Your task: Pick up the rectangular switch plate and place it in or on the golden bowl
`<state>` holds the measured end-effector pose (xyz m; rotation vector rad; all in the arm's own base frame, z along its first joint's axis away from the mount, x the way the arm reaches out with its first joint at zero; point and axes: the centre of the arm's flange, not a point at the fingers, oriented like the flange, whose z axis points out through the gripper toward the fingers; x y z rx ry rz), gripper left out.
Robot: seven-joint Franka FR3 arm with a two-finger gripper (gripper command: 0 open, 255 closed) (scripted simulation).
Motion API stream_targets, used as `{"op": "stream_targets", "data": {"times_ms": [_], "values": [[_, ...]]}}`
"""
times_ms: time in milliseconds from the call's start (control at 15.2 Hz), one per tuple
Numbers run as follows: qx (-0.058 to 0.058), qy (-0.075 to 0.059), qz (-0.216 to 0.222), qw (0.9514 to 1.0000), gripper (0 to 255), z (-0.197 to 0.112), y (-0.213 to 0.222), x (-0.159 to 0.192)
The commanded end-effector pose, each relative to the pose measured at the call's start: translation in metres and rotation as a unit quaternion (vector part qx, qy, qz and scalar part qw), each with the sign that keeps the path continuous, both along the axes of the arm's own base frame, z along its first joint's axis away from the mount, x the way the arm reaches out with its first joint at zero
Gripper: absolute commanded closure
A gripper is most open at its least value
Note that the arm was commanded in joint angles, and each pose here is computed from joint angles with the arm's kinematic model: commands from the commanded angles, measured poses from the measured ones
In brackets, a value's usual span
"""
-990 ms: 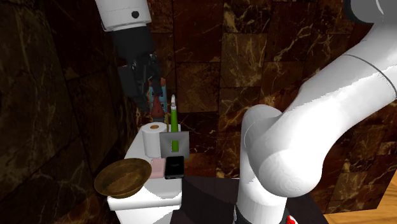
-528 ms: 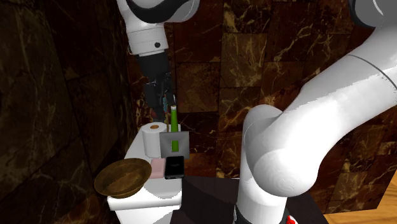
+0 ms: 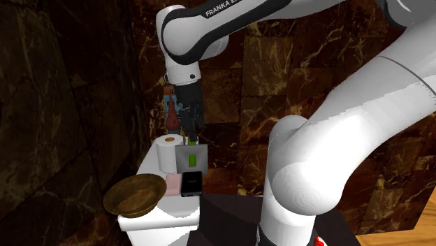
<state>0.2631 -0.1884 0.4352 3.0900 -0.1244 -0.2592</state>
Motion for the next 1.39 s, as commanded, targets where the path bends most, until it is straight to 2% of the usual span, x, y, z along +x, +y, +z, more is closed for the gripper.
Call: {"op": "stream_targets", "data": {"times_ms": [0, 264, 726, 1254, 1320], "values": [[0.004, 0.001, -0.004, 1.0000, 0, -0.017, -0.024, -0.003], [0.014, 0.003, -0.011, 0.9998, 0, -0.049, -0.065, -0.013], [0.014, 0.003, -0.011, 0.9998, 0, -0.086, -0.065, -0.019], [0.014, 0.003, -0.011, 0.9998, 0, -0.089, -0.065, -0.019], [0.014, 0.003, -0.011, 0.9998, 255, -0.089, -0.065, -0.019]]}}
